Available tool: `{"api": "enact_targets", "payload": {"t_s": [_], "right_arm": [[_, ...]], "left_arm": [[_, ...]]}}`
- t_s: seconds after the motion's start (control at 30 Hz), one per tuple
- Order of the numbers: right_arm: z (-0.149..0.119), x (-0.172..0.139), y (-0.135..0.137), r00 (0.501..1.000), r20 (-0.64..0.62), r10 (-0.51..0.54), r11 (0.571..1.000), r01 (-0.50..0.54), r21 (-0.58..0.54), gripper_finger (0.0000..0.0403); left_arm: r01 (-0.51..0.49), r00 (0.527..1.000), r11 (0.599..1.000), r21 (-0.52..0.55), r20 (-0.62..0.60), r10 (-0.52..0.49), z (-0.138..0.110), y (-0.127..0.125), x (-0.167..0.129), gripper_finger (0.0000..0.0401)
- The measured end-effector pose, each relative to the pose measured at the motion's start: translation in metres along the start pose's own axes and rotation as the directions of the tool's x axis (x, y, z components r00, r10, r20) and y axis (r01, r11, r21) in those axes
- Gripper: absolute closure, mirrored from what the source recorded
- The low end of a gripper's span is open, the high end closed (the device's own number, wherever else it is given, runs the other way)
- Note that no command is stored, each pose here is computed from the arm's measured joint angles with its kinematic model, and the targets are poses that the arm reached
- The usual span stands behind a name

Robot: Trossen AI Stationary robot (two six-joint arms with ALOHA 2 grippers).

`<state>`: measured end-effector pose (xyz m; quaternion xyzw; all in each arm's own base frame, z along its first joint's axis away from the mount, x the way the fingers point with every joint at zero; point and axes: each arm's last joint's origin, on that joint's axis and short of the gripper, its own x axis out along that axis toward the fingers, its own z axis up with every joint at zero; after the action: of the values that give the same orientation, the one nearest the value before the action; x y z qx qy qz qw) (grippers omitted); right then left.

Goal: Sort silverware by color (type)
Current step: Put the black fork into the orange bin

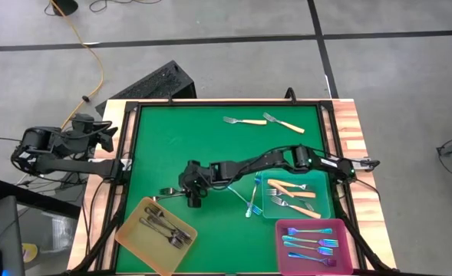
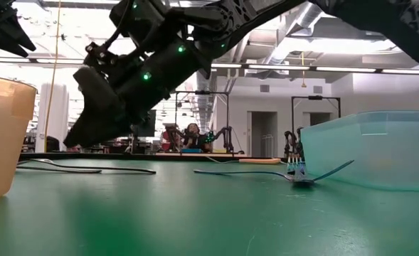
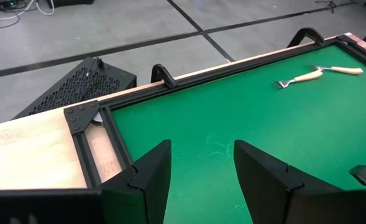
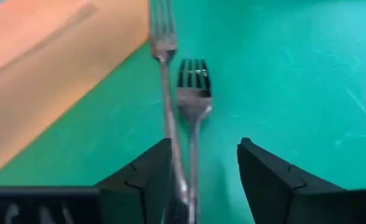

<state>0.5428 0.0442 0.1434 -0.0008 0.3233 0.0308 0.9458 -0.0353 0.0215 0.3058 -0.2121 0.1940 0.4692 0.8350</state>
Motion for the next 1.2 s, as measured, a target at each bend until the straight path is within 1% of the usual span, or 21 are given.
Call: {"api": "enact_targets", "payload": {"t_s": [0.1,0.13,0.27,0.37,0.5,0.6,0.8,0.97,1.2], "right_arm": [[-0.003,0.003,-0.001,1.000,-0.006,-0.024,1.000,0.024,0.000,0.0206],[-0.005,0.007,-0.001,1.000,0.000,-0.025,1.000,0.025,0.000,0.0208],[-0.018,0.016,0.000,0.999,-0.042,-0.023,1.000,0.023,-0.002,0.0211],[-0.021,0.018,0.001,0.998,-0.053,-0.021,1.000,0.021,0.002,0.0210],[-0.023,0.018,-0.001,0.997,-0.072,-0.025,0.999,0.028,0.046,0.0213],[-0.023,0.018,-0.008,0.996,-0.077,-0.043,0.996,0.049,0.077,0.0225],[-0.026,0.018,-0.023,0.992,-0.107,-0.066,0.982,0.084,0.168,0.0268],[-0.029,0.017,-0.027,0.987,-0.141,-0.079,0.979,0.103,0.174,0.0320],[-0.029,0.016,-0.027,0.986,-0.147,-0.081,0.979,0.106,0.174,0.0388]], "left_arm": [[0.000,1.000,1.000,0.000,0.000,0.000,0.000,0.000,0.000,0.0243],[0.000,1.000,1.000,-0.001,0.000,0.000,0.000,0.000,0.000,0.0243],[0.000,1.000,1.000,-0.001,0.000,0.000,0.000,0.000,0.000,0.0243],[0.002,1.000,1.000,-0.001,-0.002,-0.002,0.000,0.000,0.000,0.0243],[0.001,1.000,1.000,0.000,-0.002,-0.001,0.000,0.000,0.000,0.0243],[0.001,1.000,1.000,0.002,-0.001,-0.001,0.000,0.000,0.000,0.0243],[0.001,1.000,1.000,0.005,-0.001,-0.001,0.000,0.000,0.000,0.0243],[0.001,1.000,1.000,0.005,-0.001,-0.001,0.000,0.000,0.000,0.0243],[0.000,1.000,1.000,0.005,-0.001,0.000,0.000,0.000,0.000,0.0243]]}}
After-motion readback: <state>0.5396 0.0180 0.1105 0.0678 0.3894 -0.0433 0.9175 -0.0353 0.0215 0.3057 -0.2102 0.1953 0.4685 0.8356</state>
